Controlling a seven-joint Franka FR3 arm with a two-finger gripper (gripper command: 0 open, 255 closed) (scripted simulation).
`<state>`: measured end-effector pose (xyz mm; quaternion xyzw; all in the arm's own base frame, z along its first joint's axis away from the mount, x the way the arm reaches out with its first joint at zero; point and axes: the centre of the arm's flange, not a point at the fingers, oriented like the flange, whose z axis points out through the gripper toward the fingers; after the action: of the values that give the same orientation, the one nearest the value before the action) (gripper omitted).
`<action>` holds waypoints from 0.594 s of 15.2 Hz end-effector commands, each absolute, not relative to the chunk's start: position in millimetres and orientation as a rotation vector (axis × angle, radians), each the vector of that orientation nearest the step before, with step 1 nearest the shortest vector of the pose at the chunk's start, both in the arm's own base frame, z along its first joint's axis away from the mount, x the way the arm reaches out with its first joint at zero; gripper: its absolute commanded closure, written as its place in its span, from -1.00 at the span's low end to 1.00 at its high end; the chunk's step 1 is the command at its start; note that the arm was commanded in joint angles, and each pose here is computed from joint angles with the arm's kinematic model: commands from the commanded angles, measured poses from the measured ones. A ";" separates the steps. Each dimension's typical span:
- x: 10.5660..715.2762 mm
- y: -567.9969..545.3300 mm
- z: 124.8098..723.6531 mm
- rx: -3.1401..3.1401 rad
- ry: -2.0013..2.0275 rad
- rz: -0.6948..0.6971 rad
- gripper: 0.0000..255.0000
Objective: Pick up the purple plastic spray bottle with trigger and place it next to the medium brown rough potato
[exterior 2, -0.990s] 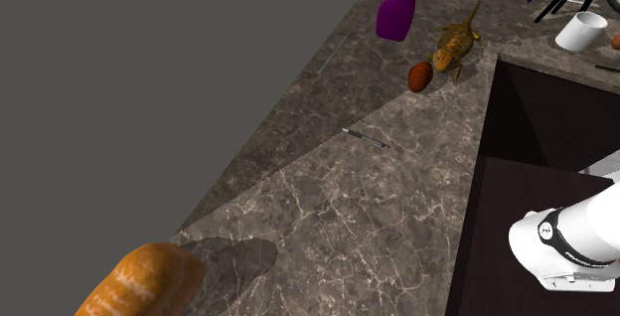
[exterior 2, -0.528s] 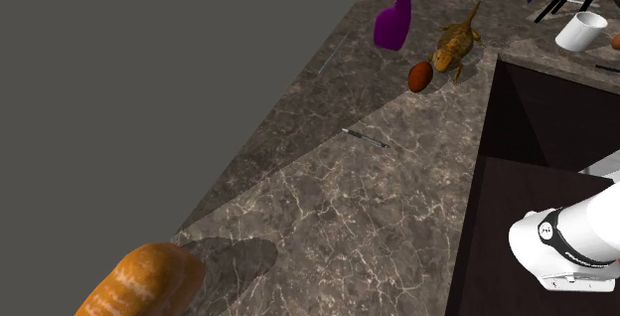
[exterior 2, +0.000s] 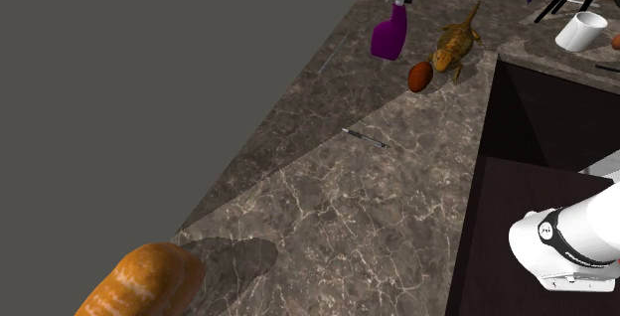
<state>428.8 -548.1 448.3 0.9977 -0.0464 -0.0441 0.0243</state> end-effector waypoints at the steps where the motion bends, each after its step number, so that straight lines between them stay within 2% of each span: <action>1: 429.1 -547.4 443.5 3.086 -0.143 -0.136 1.00; 8: 429.1 -547.4 443.5 3.086 -0.144 -0.136 1.00; 9: 429.1 -547.4 443.5 3.086 -0.144 -0.136 -1.00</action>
<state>429.1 -547.4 443.5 0.9977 -0.0464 -0.0439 0.0245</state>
